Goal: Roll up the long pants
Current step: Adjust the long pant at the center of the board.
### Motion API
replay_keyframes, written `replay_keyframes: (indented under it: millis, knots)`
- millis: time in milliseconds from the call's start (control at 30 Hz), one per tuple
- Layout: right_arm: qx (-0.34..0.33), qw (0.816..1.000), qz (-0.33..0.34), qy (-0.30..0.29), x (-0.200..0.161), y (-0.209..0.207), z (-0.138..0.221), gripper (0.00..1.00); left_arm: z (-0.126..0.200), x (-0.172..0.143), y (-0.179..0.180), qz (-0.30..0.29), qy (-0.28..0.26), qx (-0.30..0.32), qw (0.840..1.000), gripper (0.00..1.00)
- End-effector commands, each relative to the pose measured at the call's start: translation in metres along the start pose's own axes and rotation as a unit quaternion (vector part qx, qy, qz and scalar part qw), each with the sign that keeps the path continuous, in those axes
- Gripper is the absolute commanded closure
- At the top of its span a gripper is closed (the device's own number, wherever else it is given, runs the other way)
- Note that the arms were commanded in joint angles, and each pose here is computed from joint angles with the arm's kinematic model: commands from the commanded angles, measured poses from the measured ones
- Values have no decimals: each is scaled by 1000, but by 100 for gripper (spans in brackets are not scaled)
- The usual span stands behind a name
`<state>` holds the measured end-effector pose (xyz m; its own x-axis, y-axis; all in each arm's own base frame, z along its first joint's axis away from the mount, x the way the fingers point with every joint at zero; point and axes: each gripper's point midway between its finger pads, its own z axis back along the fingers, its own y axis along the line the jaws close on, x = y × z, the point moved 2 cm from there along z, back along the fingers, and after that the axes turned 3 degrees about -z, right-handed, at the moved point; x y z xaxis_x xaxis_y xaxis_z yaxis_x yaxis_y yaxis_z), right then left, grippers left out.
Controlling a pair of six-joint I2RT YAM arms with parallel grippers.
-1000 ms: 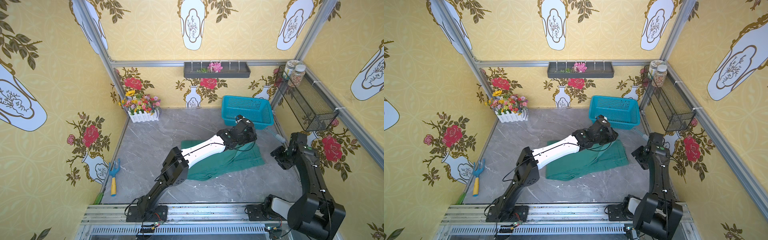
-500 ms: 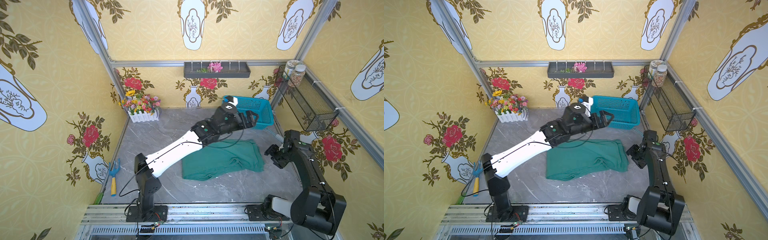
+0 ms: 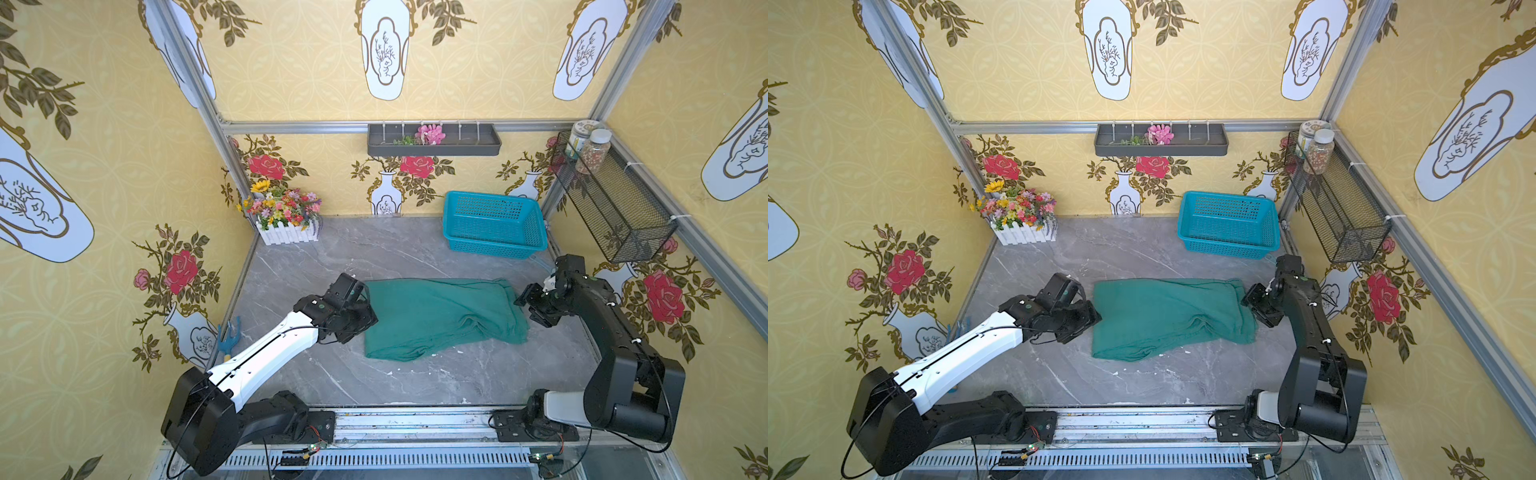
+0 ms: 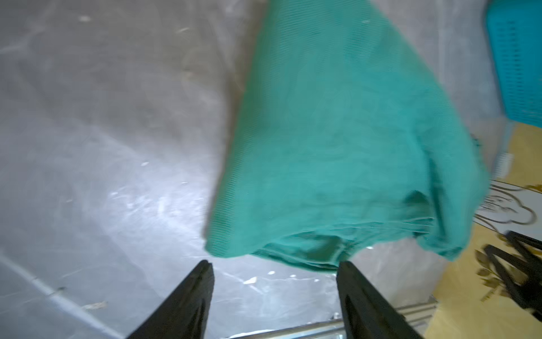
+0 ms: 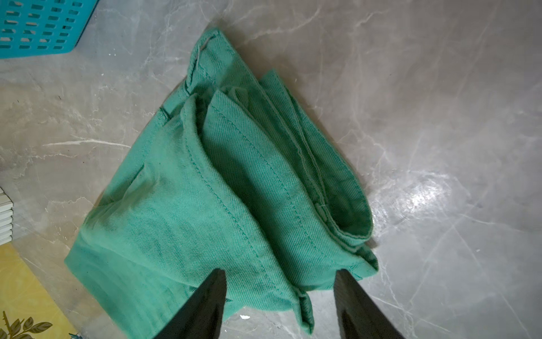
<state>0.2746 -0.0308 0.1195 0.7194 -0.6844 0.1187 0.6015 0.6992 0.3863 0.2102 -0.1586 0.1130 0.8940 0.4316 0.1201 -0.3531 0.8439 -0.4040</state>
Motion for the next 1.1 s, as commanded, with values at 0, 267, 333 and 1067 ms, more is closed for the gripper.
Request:
replay_keyframes:
  millis: [0, 267, 333, 1067]
  knots:
    - [-2, 1000, 6, -1, 0, -2, -3, 37, -19, -17, 11, 25, 59, -37, 997, 27]
    - [-2, 1000, 8, -6, -1, -2, 2, 37, -48, -10, -5, -1, 97, -85, 992, 20]
    - [-2, 1000, 8, -8, -1, -1, 3, 37, -53, -12, -8, -8, 106, -98, 989, 22]
    - [61, 997, 35, -8, -5, 23, 6, 37, -49, 32, 81, -3, -9, 151, 988, 100]
